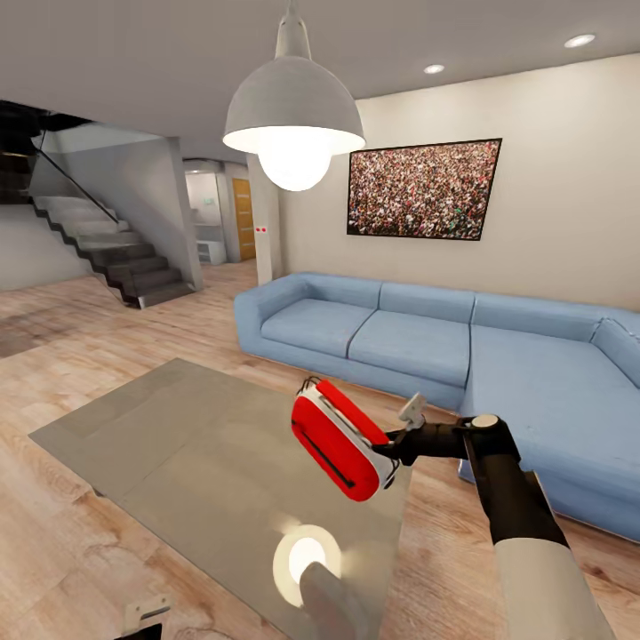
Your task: Turn on the radio receiver that's on the table in the living room.
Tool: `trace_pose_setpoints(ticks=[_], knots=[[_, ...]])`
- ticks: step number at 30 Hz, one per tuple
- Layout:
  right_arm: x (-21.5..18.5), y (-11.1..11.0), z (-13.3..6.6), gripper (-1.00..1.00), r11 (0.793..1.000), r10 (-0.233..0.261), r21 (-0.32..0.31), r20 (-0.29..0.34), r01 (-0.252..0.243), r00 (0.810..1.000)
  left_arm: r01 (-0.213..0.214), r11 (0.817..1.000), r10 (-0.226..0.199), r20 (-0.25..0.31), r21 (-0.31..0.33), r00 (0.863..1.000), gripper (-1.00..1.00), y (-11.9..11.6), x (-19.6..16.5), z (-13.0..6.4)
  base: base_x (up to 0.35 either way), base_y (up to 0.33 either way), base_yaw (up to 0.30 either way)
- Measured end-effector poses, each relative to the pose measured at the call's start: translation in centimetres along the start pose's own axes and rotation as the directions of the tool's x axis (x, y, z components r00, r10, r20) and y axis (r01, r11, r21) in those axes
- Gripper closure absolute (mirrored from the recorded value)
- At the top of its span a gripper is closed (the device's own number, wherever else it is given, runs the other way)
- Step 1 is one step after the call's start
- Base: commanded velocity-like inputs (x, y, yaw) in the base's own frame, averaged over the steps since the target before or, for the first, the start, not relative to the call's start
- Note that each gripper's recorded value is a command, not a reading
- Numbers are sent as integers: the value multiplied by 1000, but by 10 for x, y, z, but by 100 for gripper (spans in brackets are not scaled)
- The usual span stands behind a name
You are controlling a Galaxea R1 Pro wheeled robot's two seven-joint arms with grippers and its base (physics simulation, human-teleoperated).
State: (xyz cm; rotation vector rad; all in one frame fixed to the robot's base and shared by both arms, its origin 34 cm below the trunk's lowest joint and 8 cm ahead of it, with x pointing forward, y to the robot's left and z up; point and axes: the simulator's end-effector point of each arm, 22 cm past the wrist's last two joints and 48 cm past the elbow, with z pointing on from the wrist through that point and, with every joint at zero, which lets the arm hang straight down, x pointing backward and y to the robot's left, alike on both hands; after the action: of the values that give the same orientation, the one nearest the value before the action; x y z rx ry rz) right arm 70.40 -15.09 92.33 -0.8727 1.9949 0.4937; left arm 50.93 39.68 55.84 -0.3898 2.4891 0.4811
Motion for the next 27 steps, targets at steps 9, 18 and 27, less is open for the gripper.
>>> trace_pose_setpoints(ticks=[9,18,27], knots=[[4,3,5,100,1000,14,-11,-10,-14,1000,4,1000,-4,10,0,1000,100,0,0,0,0,0,0],[20,5,8,100,991,133,-7,-70,-134,989,17,1000,-17,26,7,1000,100,-6,-1,-2,0,0,0],[49,13,35,100,967,226,183,-286,-179,931,18,1000,-18,22,21,1000,100,-17,2,-5,0,0,0]])
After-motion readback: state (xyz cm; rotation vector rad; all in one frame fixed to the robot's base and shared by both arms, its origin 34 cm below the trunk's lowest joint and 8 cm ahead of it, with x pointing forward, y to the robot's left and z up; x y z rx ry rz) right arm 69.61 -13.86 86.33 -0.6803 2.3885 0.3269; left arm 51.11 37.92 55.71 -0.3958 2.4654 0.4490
